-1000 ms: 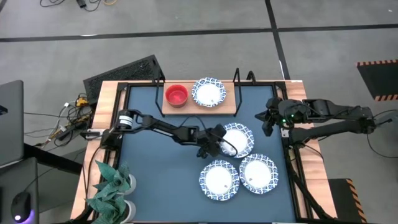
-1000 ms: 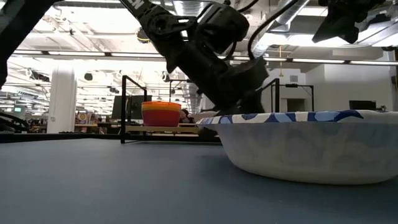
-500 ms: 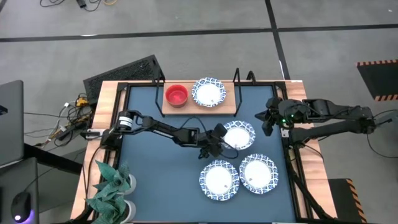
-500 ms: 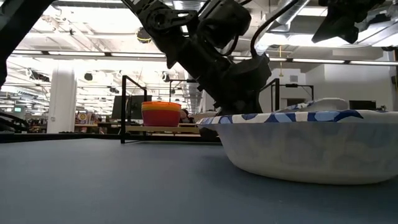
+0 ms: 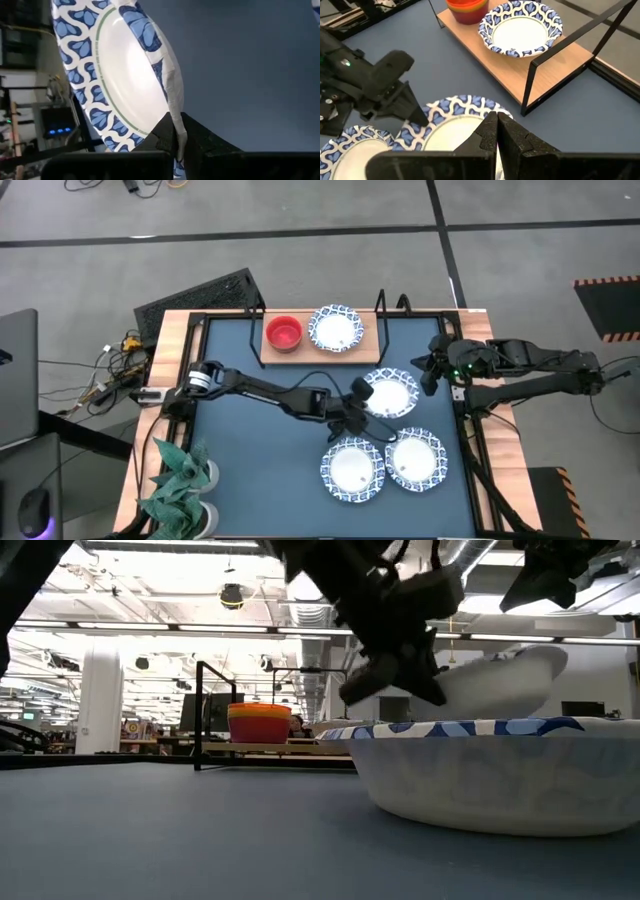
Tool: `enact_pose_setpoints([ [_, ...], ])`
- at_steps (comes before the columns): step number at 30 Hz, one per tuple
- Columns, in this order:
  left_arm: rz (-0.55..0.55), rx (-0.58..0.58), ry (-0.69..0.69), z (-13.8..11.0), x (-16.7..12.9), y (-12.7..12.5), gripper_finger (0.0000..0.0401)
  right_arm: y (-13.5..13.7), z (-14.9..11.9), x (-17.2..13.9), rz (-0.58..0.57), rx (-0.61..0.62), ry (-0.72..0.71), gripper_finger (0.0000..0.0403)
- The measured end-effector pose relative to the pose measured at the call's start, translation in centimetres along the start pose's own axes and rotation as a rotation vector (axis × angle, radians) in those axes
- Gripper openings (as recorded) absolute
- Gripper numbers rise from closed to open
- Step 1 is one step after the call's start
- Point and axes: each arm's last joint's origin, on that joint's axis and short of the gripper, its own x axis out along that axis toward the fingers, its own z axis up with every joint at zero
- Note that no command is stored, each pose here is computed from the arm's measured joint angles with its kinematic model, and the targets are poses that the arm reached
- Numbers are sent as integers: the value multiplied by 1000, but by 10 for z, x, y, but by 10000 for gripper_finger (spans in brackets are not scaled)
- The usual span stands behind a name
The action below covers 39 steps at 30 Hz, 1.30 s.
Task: Place and stack bowls onto a shelf
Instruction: Stack the top right blue patterned paper bowl into the blue patterned paper bowl on the shelf
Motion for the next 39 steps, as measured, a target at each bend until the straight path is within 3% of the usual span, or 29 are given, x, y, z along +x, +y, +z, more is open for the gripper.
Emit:
enact_pose_setpoints([
  [6, -14, -14, 16, 13, -21, 30, 0, -1, -1, 0, -33, -26, -3, 33],
  [11, 27, -75, -5, 17, -59, 63, 0, -6, -3, -1, -119, -21, -13, 31],
  [16, 115, -102, 71, 8, -102, 88, 0, -14, -5, -8, -251, 41, -76, 30],
  [20, 165, -188, 171, -11, -115, 103, 0, -17, -5, -11, -300, 65, -120, 32],
  [31, 109, -286, 453, -104, -62, 114, 0, -19, -6, -12, -325, 58, -122, 30],
  [39, 6, -143, 574, -131, -19, 95, 0, -20, -6, -12, -329, 62, -121, 32],
])
